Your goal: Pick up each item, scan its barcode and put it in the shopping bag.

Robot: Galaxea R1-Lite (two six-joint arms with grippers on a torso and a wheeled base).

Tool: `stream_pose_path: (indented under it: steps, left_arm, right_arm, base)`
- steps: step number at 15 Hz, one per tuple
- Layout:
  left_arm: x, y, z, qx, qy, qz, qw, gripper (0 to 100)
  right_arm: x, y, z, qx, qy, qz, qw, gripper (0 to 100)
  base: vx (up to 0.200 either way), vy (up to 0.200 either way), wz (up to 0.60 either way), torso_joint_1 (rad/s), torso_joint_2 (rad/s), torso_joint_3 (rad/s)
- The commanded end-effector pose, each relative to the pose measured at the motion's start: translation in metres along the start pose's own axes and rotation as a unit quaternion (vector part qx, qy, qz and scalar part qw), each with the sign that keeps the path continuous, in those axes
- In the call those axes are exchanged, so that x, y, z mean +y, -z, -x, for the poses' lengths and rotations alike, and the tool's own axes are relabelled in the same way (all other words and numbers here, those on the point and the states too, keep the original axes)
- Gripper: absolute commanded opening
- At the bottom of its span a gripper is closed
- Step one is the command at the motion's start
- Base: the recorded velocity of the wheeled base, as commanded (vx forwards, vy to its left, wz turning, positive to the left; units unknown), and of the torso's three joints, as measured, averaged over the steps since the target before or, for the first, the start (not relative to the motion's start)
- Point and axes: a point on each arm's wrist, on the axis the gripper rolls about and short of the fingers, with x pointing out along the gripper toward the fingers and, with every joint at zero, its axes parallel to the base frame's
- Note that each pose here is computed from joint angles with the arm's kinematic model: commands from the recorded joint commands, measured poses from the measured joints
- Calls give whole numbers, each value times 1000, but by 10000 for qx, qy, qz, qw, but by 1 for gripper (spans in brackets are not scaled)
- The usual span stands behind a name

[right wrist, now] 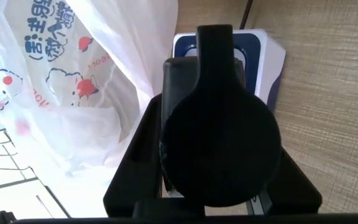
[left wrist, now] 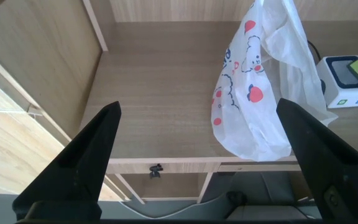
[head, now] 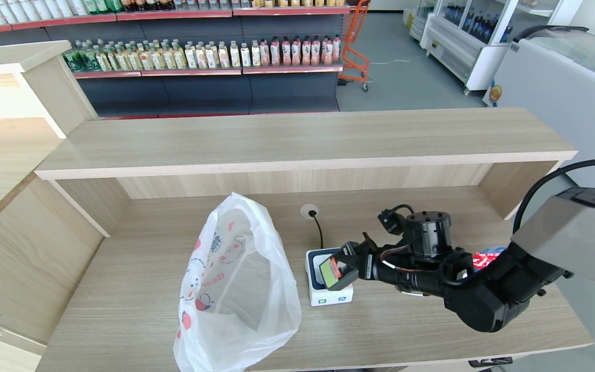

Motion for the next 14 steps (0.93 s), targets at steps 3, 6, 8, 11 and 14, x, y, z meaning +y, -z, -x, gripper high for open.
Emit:
stream_pose_path:
  steps: [3,6,8,11,14]
  left_arm:
    - [0,0,0,-2,-3,2,10000,100]
    - [0,0,0,-2,-3,2,10000,100]
    - [0,0,0,-2,-3,2,10000,100]
    - [0,0,0,-2,-3,2,10000,100]
    - [0,0,0,-2,-3,2,10000,100]
  right_arm:
    - [-1,13,-12,81,-56,38,9999,0]
    - [-2,14,-15,81,-55,49,9999,0]
    - [-2,14,-15,68,-61,53,9999,0]
    - [-2,14,-15,51,-60,50,10000,0]
    - [11,-10,4,-382,-204,-123,9990,0]
  base:
    - [0,0,0,0,0,0]
    - [0,0,0,0,0,0]
    - [0,0,0,0,0,0]
    - [0,0,0,0,0,0]
    - [0,0,0,0,0,0]
